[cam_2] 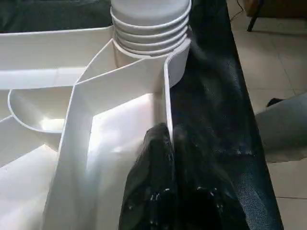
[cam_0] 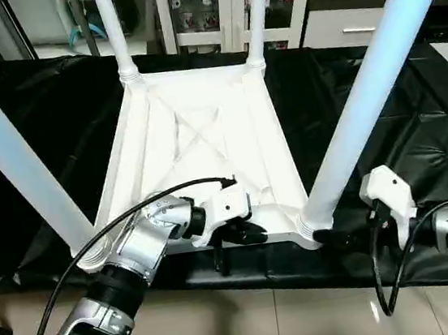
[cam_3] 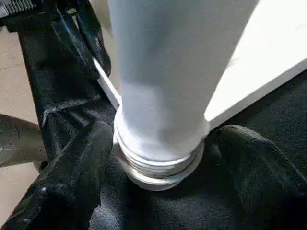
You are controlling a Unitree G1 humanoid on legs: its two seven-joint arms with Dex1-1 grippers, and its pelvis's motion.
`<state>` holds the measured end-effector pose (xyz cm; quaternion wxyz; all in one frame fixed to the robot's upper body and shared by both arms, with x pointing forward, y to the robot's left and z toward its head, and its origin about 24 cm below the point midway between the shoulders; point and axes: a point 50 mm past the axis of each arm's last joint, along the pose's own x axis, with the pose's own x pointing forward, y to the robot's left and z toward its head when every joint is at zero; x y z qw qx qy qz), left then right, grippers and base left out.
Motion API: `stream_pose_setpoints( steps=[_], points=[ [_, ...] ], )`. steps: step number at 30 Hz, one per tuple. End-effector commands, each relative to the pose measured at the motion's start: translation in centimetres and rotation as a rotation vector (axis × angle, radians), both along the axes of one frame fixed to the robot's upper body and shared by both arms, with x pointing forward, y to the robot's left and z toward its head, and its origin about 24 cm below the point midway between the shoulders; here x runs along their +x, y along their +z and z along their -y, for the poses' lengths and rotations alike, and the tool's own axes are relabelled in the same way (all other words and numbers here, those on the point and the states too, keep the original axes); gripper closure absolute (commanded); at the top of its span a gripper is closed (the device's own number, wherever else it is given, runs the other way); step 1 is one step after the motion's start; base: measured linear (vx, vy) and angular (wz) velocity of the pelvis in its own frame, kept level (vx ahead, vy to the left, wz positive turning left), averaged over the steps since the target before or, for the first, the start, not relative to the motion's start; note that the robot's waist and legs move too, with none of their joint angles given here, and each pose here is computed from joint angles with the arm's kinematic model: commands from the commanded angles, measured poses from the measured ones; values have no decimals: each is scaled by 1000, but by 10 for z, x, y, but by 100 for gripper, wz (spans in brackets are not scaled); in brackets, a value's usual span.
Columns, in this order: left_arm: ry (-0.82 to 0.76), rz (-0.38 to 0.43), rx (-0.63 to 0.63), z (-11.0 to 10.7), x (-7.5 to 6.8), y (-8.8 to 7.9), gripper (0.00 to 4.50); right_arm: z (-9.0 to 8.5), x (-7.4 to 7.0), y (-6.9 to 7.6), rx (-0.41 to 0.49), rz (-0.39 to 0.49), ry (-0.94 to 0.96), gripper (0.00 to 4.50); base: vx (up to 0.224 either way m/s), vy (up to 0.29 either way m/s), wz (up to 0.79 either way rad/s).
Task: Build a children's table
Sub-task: Rotate leg to tighten
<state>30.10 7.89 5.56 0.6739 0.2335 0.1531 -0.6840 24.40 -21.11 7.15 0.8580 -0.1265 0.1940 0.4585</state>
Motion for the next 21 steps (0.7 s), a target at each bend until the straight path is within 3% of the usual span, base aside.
stream_pose_setpoints(
  steps=[1,5,16,21],
  points=[
    [-39,-42,60,1,-8,-15,450,0,2,1,1,9,16,65,0,0,0],
    [-37,-41,61,1,-8,-14,450,-2,2,-1,18,0,26,65,0,0,0],
    [-38,-45,62,0,-8,-15,450,-4,2,-4,73,1,22,169,0,0,0],
    [-37,-47,62,0,-7,-15,450,-6,1,-7,82,-4,27,176,0,0,0]
  ],
)
